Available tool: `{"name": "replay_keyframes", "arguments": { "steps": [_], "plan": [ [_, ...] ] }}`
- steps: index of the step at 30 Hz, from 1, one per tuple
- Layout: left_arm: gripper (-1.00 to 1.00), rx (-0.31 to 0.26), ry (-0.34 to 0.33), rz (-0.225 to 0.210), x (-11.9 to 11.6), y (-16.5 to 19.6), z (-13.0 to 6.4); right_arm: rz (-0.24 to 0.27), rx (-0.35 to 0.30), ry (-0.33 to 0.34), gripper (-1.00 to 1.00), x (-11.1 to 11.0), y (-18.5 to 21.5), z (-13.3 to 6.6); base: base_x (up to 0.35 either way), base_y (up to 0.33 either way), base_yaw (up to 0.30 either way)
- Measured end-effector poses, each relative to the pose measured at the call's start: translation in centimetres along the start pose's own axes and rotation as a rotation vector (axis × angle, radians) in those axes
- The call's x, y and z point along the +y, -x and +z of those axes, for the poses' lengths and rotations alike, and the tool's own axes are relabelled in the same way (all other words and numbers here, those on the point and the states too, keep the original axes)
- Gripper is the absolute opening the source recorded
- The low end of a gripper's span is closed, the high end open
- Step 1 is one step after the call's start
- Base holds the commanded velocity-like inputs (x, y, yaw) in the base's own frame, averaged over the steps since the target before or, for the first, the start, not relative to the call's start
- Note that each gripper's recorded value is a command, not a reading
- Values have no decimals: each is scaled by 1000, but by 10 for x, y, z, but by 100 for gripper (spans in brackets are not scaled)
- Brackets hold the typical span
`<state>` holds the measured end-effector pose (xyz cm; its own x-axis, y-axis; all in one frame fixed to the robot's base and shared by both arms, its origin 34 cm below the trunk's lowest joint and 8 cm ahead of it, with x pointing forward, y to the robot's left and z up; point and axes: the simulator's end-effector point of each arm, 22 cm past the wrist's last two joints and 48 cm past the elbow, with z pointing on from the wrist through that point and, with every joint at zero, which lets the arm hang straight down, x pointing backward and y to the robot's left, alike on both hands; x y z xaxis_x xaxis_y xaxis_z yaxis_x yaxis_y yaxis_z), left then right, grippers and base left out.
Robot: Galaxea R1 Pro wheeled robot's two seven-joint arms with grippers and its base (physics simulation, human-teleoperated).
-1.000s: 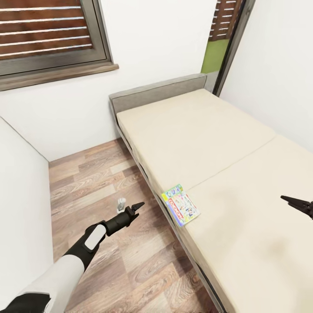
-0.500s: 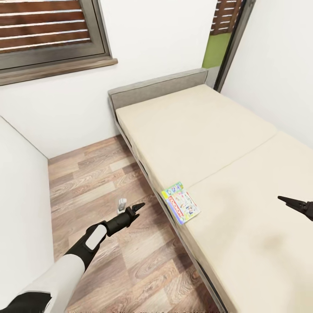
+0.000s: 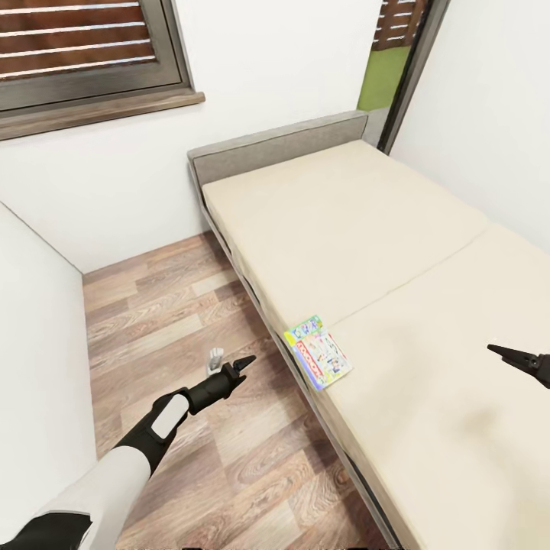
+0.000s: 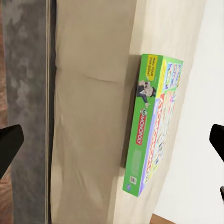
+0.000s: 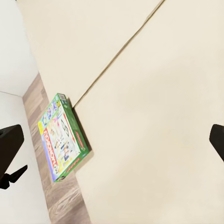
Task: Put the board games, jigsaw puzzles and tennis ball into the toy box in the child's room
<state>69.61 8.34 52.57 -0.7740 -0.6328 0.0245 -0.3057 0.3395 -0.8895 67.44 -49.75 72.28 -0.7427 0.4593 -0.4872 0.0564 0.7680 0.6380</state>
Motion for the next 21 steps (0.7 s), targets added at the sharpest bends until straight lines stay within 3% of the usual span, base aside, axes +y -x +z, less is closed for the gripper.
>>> {"name": "replay_keyframes", "arguments": {
  "steps": [9, 21],
  "plan": [
    [100, 55, -49, 39, -18, -18, 16, 7, 11, -6, 100, -5, -5, 5, 0, 0, 0],
    [100, 95, -81, 59, -23, -31, 24, 11, 26, -15, 100, -10, -11, 10, 0, 0, 0]
  ]
}}
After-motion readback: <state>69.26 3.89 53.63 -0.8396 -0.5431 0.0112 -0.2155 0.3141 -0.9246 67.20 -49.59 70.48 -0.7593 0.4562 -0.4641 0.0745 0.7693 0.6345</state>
